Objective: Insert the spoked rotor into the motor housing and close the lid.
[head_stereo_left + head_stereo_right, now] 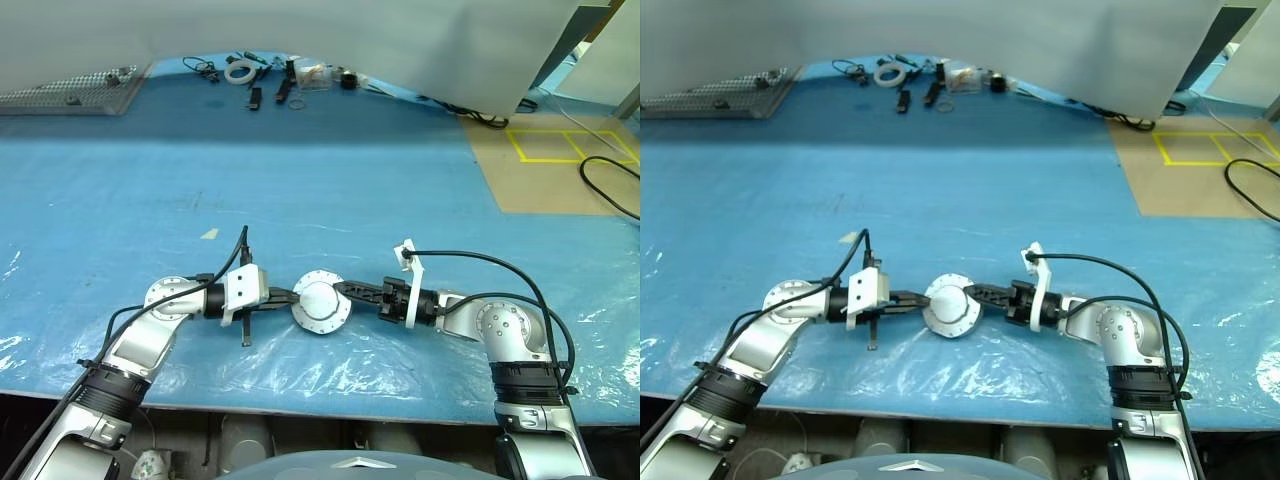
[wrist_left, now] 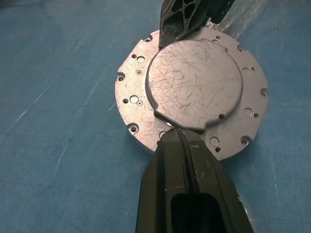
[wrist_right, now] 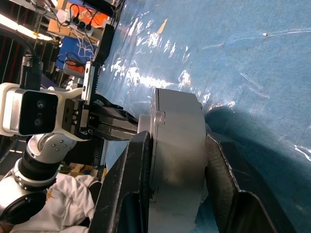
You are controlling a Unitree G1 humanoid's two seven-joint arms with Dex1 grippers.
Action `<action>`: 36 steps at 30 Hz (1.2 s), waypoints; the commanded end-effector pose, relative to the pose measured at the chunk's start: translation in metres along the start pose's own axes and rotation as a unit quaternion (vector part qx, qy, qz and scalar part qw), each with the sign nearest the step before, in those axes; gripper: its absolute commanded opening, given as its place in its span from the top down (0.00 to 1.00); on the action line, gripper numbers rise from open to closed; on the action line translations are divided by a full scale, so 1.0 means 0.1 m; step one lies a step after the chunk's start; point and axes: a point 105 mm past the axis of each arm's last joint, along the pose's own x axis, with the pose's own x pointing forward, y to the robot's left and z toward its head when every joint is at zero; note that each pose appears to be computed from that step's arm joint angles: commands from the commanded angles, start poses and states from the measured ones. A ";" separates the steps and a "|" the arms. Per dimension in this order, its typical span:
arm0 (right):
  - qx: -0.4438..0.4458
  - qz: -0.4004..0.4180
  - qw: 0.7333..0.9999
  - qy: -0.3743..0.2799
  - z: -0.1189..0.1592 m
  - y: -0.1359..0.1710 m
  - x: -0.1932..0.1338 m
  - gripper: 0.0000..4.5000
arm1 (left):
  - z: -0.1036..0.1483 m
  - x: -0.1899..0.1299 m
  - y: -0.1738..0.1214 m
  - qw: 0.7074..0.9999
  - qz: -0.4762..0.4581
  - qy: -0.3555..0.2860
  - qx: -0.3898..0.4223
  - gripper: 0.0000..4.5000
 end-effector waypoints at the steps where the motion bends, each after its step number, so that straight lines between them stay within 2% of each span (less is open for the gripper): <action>1: -0.002 0.004 1.000 0.005 -0.02 0.03 0.04 0.73 | -0.04 0.00 -0.03 1.000 -0.003 0.011 -0.007 1.00; 4: 0.001 0.005 1.000 0.015 -0.05 0.03 0.04 0.73 | 0.01 -0.01 0.03 1.000 0.012 -0.002 -0.012 1.00; 11: 0.024 -0.046 0.999 -0.006 0.01 -0.18 0.03 0.73 | 0.50 -0.22 0.42 0.987 0.102 -0.107 -0.070 1.00; 15: 0.034 -0.053 0.998 -0.017 0.05 -0.21 0.02 0.73 | 0.76 -0.39 0.45 0.972 0.116 -0.158 -0.126 1.00; 20: 0.049 -0.059 0.996 -0.040 0.11 -0.25 0.01 0.73 | 0.66 -0.62 0.39 0.964 0.151 -0.139 -0.170 1.00; 24: 0.058 -0.048 0.996 -0.057 0.16 -0.23 0.02 0.73 | 0.62 -0.68 0.42 0.957 0.180 -0.136 -0.181 1.00; 28: 0.075 -0.030 0.990 -0.115 0.46 -0.15 0.04 0.73 | 0.62 -0.71 0.45 0.949 0.198 -0.144 -0.196 1.00; 32: 0.083 0.012 0.983 -0.161 0.75 0.08 0.09 0.73 | 0.60 -0.71 0.31 0.940 0.180 -0.158 -0.241 1.00; 36: 0.090 0.063 0.975 -0.195 0.97 0.36 0.14 0.73 | 0.60 -0.82 0.28 0.900 0.172 -0.231 -0.326 1.00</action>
